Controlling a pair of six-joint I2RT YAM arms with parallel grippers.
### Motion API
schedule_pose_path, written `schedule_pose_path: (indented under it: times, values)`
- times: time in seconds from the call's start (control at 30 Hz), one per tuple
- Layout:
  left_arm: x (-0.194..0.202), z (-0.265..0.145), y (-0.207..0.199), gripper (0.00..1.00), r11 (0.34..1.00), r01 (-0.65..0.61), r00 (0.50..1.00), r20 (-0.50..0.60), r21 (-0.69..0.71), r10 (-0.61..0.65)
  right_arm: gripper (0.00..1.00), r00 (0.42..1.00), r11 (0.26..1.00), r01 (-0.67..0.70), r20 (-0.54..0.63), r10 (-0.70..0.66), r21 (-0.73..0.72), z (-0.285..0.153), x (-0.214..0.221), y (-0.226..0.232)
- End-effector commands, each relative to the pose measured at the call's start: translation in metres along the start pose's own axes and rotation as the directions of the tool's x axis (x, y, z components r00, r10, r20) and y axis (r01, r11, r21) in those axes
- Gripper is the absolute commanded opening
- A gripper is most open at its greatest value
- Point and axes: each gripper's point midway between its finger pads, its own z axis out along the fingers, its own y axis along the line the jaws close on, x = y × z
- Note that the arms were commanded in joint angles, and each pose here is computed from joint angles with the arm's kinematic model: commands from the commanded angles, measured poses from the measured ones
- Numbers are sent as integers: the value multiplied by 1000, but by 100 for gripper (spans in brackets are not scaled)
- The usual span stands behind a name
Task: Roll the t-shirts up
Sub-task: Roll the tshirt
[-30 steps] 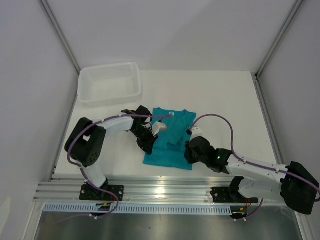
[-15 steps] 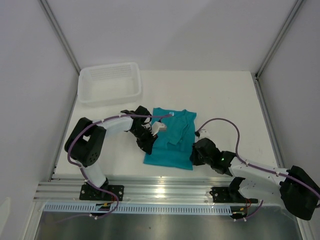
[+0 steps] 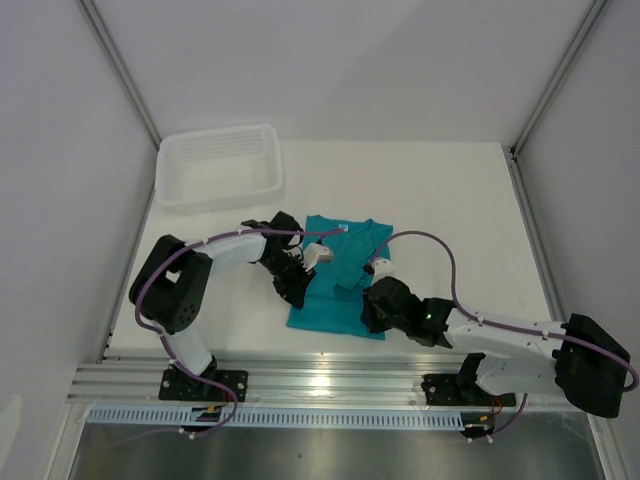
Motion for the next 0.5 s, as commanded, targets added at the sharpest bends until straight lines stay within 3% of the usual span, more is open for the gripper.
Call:
schedule_pose_path:
  times: [0.0,0.2,0.47]
  values:
    - [-4,-4,0,24,1000,-5,999,33,-3,5,3,1000,1000,-8,-6,8,-5,16,6,3]
    - [-8,-9,1,29,999,-27,999,42,-32,28,4,996,996,-79,-49,80,29,24,29,-24]
    - [-22,-26,-13,36,994,-105,991,84,-8,105,4,993,995,-102,-53,103,14,24,34,-27]
